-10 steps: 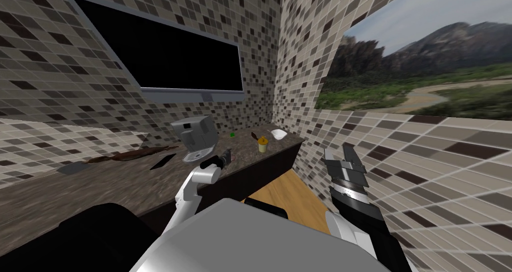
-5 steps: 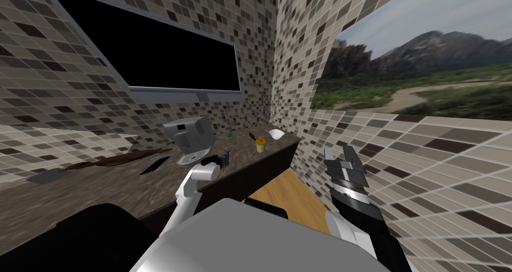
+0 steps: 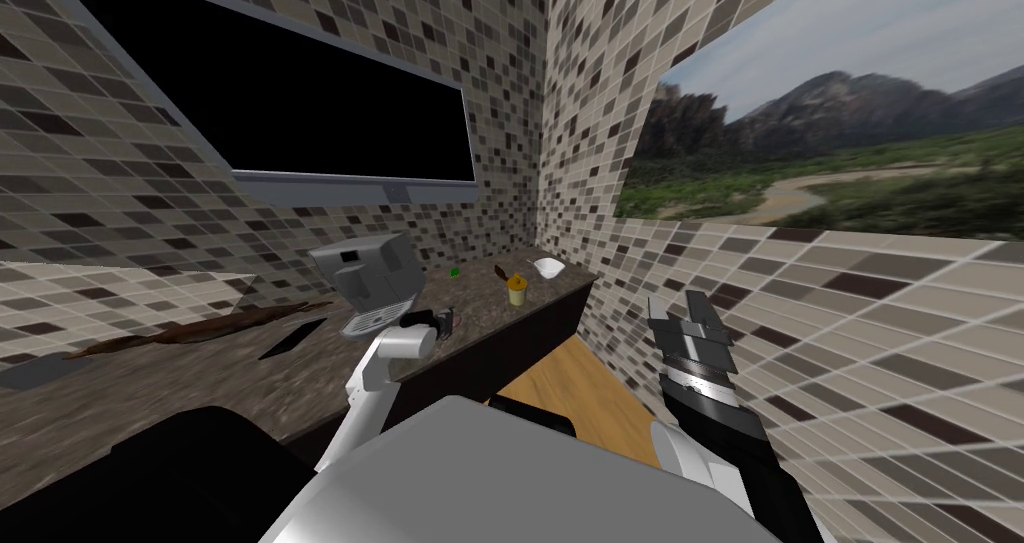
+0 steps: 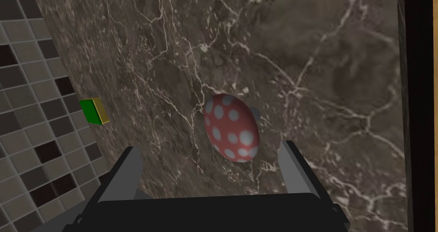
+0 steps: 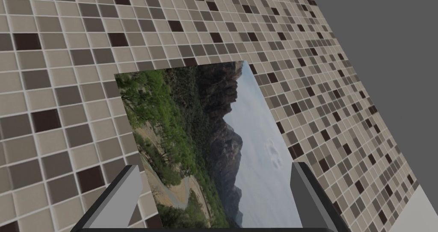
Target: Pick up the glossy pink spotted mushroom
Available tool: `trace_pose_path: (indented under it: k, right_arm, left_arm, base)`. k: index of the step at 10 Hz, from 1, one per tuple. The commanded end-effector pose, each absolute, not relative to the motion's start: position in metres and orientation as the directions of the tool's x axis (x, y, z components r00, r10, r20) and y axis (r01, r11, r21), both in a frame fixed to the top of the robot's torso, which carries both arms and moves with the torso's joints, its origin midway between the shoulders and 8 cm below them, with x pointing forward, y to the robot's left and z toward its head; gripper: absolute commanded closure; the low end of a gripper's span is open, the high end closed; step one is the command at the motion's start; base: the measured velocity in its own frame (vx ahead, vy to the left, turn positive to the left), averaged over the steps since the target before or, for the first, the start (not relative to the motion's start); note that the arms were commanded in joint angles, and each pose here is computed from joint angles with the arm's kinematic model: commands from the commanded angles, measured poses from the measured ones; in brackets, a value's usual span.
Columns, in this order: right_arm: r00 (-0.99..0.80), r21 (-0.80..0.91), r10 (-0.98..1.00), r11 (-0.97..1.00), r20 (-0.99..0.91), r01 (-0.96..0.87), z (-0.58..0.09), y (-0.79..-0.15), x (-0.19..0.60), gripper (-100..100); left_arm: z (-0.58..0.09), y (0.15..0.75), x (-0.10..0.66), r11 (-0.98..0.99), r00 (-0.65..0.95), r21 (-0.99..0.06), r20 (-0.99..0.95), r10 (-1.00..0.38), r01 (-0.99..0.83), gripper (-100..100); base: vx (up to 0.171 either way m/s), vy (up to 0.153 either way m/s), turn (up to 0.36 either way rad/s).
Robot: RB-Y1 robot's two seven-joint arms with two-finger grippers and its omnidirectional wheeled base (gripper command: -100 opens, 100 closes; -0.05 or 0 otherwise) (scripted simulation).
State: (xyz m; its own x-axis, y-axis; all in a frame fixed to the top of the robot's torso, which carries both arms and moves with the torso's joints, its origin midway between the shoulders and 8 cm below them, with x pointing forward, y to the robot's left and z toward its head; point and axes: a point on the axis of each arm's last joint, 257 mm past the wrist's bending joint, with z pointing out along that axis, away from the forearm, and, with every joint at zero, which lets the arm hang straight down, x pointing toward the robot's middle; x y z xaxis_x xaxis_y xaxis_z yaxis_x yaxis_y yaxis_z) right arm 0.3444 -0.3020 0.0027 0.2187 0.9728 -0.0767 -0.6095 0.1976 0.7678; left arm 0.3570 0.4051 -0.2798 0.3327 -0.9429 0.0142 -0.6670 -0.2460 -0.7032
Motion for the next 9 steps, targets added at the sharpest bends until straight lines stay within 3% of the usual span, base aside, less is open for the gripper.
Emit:
trace_pose_path:
  k: [1, 9]
  right_arm:
    - [0.219, 0.768, 0.973, 0.198, -0.077, -0.609, 0.003, -0.302, 0.344, 0]
    - [0.219, 0.768, 0.973, 0.198, -0.077, -0.609, 0.003, -0.302, 0.344, 0]
  left_arm:
    - [-0.285, 0.414, 0.349, -0.261, 0.353, -0.674, -0.001, -0.935, -0.692, -100]
    - [-0.304, 0.449, 0.312, -0.337, 0.440, -0.549, -0.064, -0.895, -0.765, -100]
  base:
    - [0.022, -0.018, -0.090]
    - [0.030, -0.022, -0.076]
